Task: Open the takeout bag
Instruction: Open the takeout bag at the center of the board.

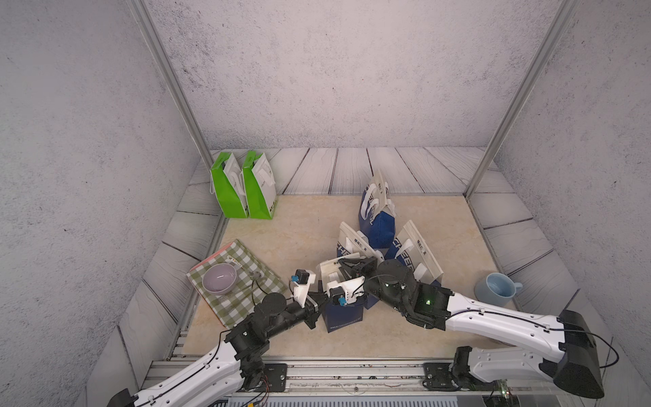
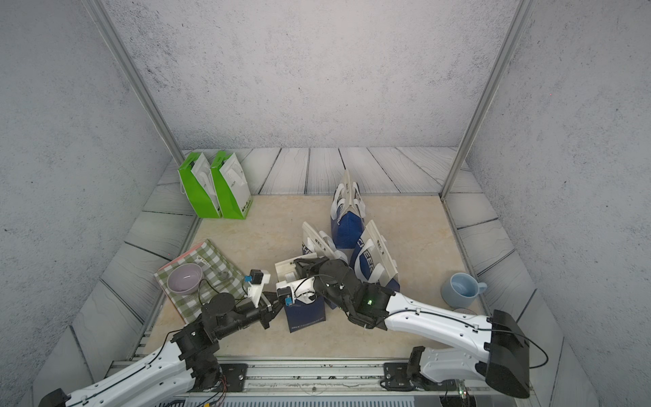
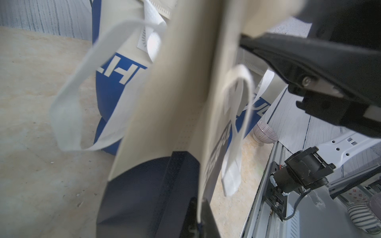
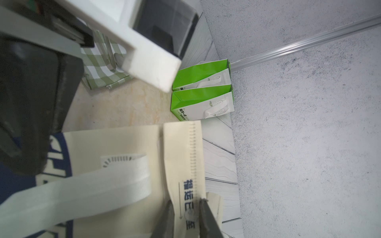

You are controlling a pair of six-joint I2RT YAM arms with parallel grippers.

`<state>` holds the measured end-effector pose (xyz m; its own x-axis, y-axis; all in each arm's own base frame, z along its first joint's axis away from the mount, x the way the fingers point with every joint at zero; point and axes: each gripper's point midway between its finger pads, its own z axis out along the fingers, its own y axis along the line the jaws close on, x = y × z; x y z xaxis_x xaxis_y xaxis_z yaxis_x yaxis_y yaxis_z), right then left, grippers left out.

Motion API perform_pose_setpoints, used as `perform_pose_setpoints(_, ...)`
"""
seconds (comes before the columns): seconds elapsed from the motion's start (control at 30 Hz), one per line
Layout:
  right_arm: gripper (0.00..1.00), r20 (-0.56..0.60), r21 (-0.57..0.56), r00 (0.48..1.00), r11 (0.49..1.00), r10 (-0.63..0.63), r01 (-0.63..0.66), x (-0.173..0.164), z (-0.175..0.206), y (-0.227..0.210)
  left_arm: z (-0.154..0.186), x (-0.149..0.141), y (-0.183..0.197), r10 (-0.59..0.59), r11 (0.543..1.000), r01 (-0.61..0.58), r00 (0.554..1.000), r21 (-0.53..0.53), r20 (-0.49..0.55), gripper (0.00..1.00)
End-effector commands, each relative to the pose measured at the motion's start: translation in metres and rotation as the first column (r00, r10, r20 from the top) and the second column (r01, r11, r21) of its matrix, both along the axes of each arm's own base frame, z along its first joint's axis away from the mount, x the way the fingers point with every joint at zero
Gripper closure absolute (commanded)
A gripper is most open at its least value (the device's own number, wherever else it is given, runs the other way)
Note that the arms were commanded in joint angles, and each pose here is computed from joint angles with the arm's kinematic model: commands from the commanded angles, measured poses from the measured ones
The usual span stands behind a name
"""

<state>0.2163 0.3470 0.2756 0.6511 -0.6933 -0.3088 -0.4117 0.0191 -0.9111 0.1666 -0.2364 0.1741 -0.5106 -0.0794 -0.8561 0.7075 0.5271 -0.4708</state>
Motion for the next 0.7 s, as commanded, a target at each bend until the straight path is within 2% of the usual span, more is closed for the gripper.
perform_pose_setpoints(0.0,0.8,0.019,0.051,0.998,0.997,-0.053,0.052,0.009,0.017,-0.003,-0.001,-0.003,-0.002,-0.017,1.0,0.018,1.0,0.013,-0.009,1.0)
perform_pose_setpoints(0.2,0.9,0.006,0.048,0.999,0.997,-0.053,0.053,0.009,0.018,-0.002,-0.001,-0.003,-0.002,-0.016,1.0,0.016,1.0,0.014,-0.011,1.0)
perform_pose_setpoints(0.33,1.0,-0.016,0.061,0.997,0.996,-0.071,0.072,0.011,0.022,-0.002,-0.001,-0.002,-0.002,-0.017,1.0,0.017,1.0,0.015,-0.011,1.0)
perform_pose_setpoints(0.67,1.0,-0.117,0.08,0.989,0.992,-0.087,0.097,0.009,0.043,-0.002,-0.002,-0.003,-0.002,-0.018,1.0,0.018,1.0,0.016,-0.012,1.0)
